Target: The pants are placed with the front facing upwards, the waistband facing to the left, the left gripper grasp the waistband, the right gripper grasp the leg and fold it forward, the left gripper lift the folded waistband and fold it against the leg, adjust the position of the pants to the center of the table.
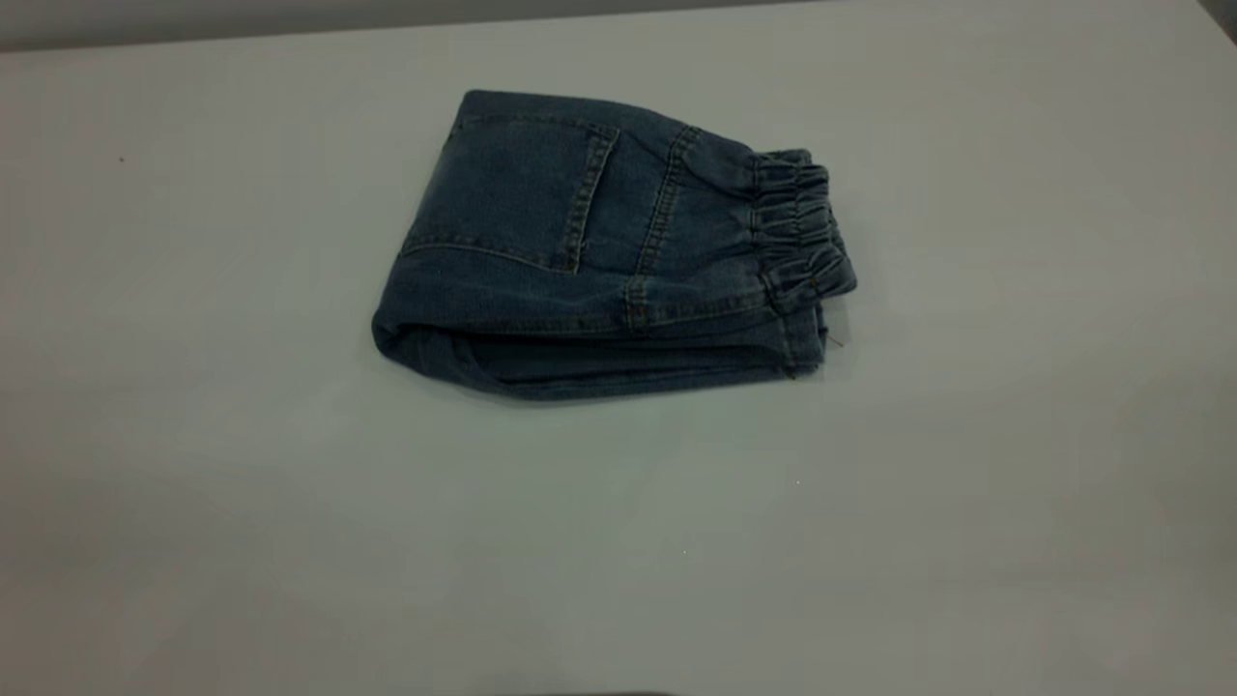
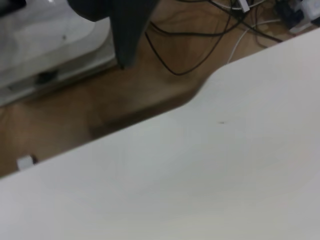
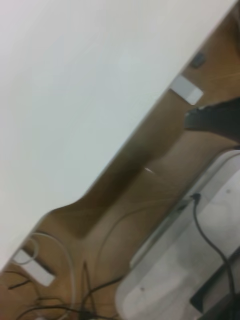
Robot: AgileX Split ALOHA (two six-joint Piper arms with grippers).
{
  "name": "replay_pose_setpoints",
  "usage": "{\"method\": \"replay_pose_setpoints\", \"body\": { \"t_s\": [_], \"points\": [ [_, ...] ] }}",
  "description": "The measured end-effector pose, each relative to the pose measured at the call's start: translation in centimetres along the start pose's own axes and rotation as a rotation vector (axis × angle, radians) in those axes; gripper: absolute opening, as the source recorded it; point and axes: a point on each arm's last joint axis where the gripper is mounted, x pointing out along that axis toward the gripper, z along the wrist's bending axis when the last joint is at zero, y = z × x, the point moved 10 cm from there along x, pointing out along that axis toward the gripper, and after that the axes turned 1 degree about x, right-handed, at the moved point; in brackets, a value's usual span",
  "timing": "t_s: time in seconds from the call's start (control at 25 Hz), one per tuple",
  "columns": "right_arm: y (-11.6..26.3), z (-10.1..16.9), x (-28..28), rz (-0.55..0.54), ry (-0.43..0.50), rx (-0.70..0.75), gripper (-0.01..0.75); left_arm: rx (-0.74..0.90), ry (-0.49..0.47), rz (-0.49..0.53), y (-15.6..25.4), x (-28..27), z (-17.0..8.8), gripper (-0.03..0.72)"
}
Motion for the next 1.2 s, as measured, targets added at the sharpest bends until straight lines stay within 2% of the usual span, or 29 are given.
{"method": "replay_pose_setpoints", "body": {
  "t_s": [0.16,0.68,0.92,1.04,1.2],
  "points": [
    [0.0,0.0,-0.3,-0.028,0.001,-0.004,0.461,-0.041,-0.041,-0.02,0.0,-0.3,0.7,0.571],
    [-0.1,0.2,-0.6,-0.05,-0.009,0.01,0.461,-0.049,-0.046,-0.025,0.0,-0.4,0.8,0.571],
    [-0.5,-1.9,-1.3,-0.133,0.123,0.201,0.461,-0.159,-0.13,-0.043,0.2,-0.7,2.3,0.571],
    [-0.5,-2.9,-2.2,-0.212,0.206,0.281,0.461,-0.231,-0.187,-0.061,0.3,-1.0,3.3,0.571],
    [-0.3,-3.1,-3.9,-0.355,0.283,0.314,0.461,-0.26,-0.229,-0.131,0.4,-2.0,3.6,0.571]
  ]
}}
